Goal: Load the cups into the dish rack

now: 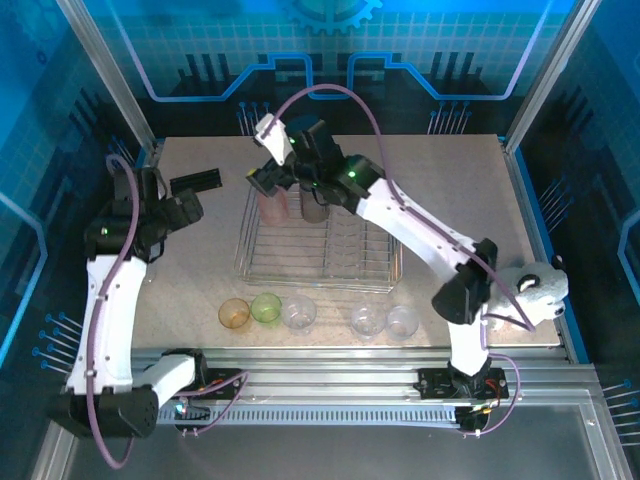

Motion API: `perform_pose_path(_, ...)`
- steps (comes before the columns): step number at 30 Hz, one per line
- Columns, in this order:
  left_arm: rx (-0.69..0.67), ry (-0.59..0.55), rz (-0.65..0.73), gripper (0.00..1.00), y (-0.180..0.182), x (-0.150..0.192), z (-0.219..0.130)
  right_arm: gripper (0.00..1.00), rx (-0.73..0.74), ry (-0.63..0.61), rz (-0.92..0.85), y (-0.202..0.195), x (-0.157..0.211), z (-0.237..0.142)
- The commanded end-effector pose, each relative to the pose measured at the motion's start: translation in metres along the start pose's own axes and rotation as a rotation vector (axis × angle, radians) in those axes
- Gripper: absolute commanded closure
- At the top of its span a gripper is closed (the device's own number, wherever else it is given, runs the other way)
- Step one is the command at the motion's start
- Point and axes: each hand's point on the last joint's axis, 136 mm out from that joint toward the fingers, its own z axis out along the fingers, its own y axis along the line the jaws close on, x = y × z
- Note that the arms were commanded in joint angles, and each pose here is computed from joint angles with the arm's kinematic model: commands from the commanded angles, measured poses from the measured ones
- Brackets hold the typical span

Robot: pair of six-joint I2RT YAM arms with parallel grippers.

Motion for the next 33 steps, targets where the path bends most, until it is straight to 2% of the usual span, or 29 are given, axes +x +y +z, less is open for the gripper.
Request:
perform_pose_path(1, -0.17, 0.084, 0.12, 0.01, 0.028, 0.001, 0.002, 0.01, 0.02, -0.069, 0.056, -0.011, -0.002, -0.028)
perform_pose_path(6, -0.295, 0.212, 0.216, 0.01, 0.042, -0.005, 0.028, 0.0, 0.043, -0.077, 0.143, -0.03, 0.035, -0.058)
perform_pose_path(14, -0.361, 0.344, 0.247, 0.04, 0.06, 0.014, 0.077, 0.01, 0.072, -0.025, 0.243, -0.062, 0.077, -0.096)
perform_pose_path(21, -0.339, 0.399, 0.205, 0.08, 0.067, 0.024, 0.115, 0.04, 0.054, 0.065, 0.292, -0.052, 0.109, -0.113)
perform_pose_path(25, -0.396, 0.414, 0.187, 0.04, 0.078, 0.017, 0.124, 0.05, 0.078, 0.1, 0.34, -0.048, 0.125, -0.122)
perform_pose_path(33, -0.419, 0.457, 0.161, 0.06, 0.088, 0.01, 0.148, 0.06, 0.092, 0.159, 0.331, -0.039, 0.134, -0.127)
